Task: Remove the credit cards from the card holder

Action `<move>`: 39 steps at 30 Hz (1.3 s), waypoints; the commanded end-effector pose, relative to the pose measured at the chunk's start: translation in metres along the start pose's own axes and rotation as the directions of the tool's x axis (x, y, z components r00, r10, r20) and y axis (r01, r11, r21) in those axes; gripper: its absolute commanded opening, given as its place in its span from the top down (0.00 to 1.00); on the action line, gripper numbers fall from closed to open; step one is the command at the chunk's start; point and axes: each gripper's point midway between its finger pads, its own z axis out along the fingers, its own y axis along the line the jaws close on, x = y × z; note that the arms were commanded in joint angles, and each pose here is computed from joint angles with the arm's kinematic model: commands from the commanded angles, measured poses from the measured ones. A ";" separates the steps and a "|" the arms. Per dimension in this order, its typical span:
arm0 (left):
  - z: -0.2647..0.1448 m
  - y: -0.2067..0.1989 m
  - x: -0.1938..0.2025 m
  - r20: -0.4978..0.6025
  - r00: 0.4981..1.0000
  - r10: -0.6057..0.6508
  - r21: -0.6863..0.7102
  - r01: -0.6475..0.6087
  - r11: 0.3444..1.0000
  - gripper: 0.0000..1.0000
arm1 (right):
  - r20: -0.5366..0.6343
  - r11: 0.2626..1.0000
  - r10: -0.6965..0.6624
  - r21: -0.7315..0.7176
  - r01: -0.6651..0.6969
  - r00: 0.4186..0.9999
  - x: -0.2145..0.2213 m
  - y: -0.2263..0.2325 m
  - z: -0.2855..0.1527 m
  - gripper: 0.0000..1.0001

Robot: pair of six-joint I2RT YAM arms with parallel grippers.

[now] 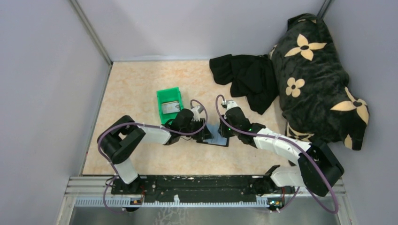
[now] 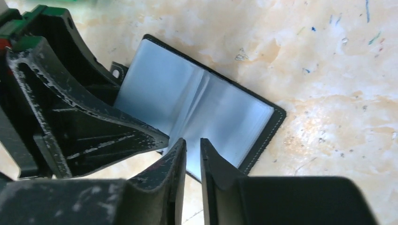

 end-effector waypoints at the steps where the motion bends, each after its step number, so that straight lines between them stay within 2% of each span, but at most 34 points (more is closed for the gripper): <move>1: 0.005 -0.005 0.001 -0.007 0.999 0.032 0.027 -0.032 0.999 0.60 | 0.069 1.000 0.005 0.017 -0.006 0.998 -0.026 0.002 -0.008 0.74; 3: 0.007 -0.004 0.002 -0.012 0.999 0.031 0.030 -0.031 0.999 0.60 | 0.065 1.000 0.006 0.025 -0.007 0.998 -0.026 0.001 -0.007 0.65; 6: 0.008 -0.005 0.003 -0.019 0.999 0.031 0.038 -0.031 0.999 0.60 | 0.067 0.999 0.017 0.033 -0.019 0.998 -0.025 -0.001 -0.008 0.61; 13: 0.010 -0.003 0.006 -0.028 0.999 0.030 0.037 -0.029 0.999 0.61 | 0.041 1.000 0.015 0.017 -0.016 0.999 -0.018 0.000 -0.003 0.66; 18: 0.011 -0.002 0.008 -0.036 0.999 0.027 0.037 -0.026 0.999 0.61 | 0.095 0.999 0.037 0.005 -0.038 0.995 -0.029 0.002 -0.013 0.66; 25: 0.013 -0.002 0.009 -0.040 0.999 0.030 0.043 -0.028 0.999 0.61 | 0.202 0.980 0.094 0.154 -0.127 0.975 -0.047 -0.028 -0.032 0.65; 27: 0.013 -0.002 0.010 -0.043 0.999 0.030 0.044 -0.028 0.999 0.61 | 0.238 0.971 0.110 0.181 -0.155 0.965 -0.051 -0.036 -0.037 0.60; 30: 0.012 -0.003 0.009 -0.042 0.999 0.031 0.047 -0.029 0.998 0.62 | 0.199 0.978 0.094 0.167 -0.128 0.975 -0.047 -0.032 -0.028 0.55; 34: 0.008 -0.005 0.005 -0.025 0.999 0.036 0.042 -0.035 0.998 0.62 | 0.112 0.985 0.092 0.137 -0.107 0.989 -0.029 -0.025 -0.006 0.56; 39: -0.004 -0.006 -0.003 0.007 0.998 0.055 0.013 -0.055 0.998 0.64 | 0.072 0.988 0.094 0.116 -0.102 0.993 -0.016 -0.023 0.011 0.57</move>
